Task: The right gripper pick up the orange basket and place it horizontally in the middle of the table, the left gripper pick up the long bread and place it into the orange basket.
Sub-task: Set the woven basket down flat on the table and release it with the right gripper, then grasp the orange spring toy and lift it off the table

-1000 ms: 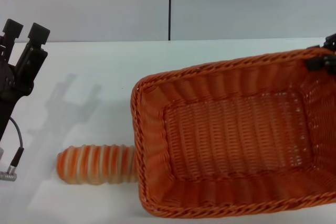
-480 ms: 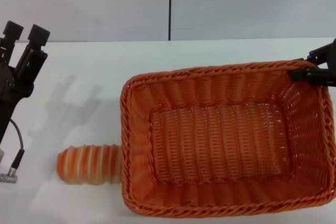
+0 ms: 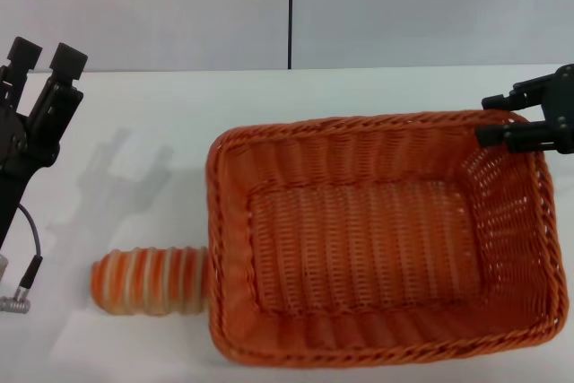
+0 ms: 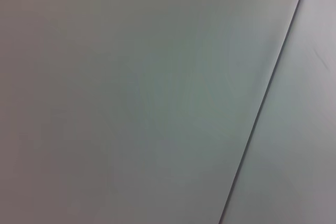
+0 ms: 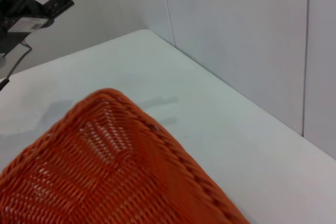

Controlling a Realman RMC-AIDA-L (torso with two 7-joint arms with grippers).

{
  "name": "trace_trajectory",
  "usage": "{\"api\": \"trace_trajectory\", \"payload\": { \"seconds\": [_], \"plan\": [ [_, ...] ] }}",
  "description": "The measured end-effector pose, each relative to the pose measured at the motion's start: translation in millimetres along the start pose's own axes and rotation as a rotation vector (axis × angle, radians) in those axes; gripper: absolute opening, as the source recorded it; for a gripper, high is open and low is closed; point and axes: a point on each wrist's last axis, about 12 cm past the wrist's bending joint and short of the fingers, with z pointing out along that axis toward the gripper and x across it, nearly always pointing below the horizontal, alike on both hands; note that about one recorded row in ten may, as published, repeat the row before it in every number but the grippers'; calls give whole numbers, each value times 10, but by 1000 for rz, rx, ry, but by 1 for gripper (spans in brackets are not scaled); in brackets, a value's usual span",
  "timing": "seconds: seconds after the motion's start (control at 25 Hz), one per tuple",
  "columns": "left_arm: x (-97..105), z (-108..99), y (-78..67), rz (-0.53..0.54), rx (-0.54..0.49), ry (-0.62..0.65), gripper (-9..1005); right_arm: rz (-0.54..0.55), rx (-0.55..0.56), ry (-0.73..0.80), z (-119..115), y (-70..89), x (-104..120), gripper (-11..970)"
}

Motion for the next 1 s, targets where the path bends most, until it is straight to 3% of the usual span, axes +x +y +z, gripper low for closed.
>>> {"api": "trace_trajectory", "payload": {
  "seconds": [0.28,0.48,0.68,0.76,0.8,0.92,1.0],
  "plan": [
    [1,9,0,0,3,0,802,3,30,-8,-7,-18,25,573],
    [1,11,0,0,3,-1,801,-3,97,-73,-70,-46,81,569],
    [-48,-26,15,14,30,5,799,1,211,-279,-210,-20,227,568],
    [-150,-77,67,42,83,24,798,26,249,-373,-232,19,314,568],
    [-282,-144,162,51,114,61,798,73,298,-467,-257,58,420,568],
    [-392,-206,247,48,117,99,797,119,363,-567,-306,112,552,568],
    [-526,-333,330,50,128,192,797,155,446,-684,-376,192,715,568]
  ]
}}
